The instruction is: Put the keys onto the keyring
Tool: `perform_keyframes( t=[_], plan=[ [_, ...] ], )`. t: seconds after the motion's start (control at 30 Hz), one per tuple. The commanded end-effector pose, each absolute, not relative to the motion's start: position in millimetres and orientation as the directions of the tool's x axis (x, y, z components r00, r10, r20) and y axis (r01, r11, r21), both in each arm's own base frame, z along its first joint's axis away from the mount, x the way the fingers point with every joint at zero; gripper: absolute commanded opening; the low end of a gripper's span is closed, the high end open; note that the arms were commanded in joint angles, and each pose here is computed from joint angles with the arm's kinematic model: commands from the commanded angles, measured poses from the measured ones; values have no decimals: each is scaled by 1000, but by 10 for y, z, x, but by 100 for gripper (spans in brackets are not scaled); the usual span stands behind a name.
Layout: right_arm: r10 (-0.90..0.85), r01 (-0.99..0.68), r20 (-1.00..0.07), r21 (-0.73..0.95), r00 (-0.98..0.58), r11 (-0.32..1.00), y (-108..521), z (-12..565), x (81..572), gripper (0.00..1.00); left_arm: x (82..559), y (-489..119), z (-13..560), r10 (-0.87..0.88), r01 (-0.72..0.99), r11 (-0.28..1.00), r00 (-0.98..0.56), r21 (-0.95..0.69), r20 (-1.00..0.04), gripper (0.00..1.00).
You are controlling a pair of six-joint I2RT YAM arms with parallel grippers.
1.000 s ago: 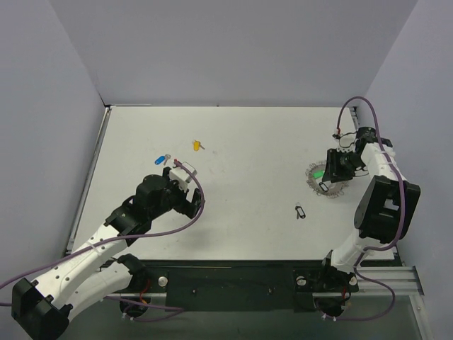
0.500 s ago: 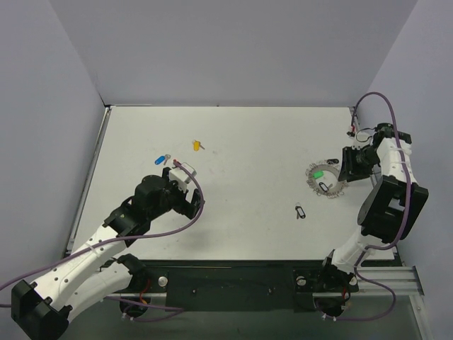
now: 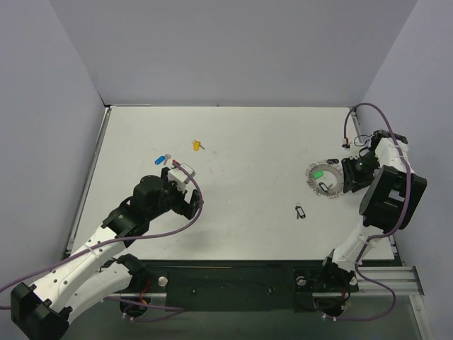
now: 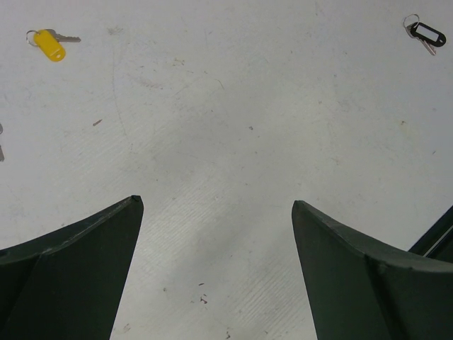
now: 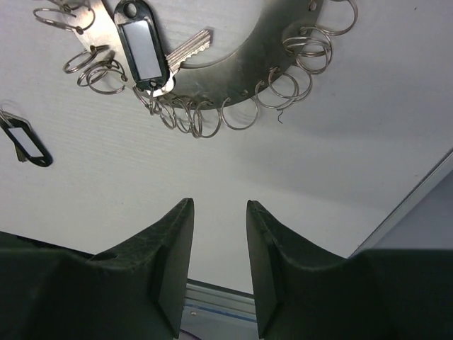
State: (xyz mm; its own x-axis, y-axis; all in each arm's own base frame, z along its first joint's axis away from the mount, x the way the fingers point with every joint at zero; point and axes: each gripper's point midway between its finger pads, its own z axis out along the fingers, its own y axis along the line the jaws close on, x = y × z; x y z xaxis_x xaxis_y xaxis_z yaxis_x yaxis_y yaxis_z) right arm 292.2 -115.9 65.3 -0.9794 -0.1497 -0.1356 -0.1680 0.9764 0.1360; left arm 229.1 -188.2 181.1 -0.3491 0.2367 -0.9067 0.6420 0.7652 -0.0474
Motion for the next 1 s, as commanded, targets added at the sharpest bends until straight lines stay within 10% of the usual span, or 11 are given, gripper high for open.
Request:
perform_keyframes(
  t=[0.0, 0.97],
  plan=[
    [-301, -307, -64, 128, -952, 943, -1122, 686, 2728, 32, 2333, -1896, 2036, 213, 651, 758, -302, -38, -929, 97],
    [-508, -507, -8, 58, -861, 860, -1051, 325, 2940, 24, 2373, -1877, 1958, 213, 646, 761, -327, -53, -920, 97]
  ],
)
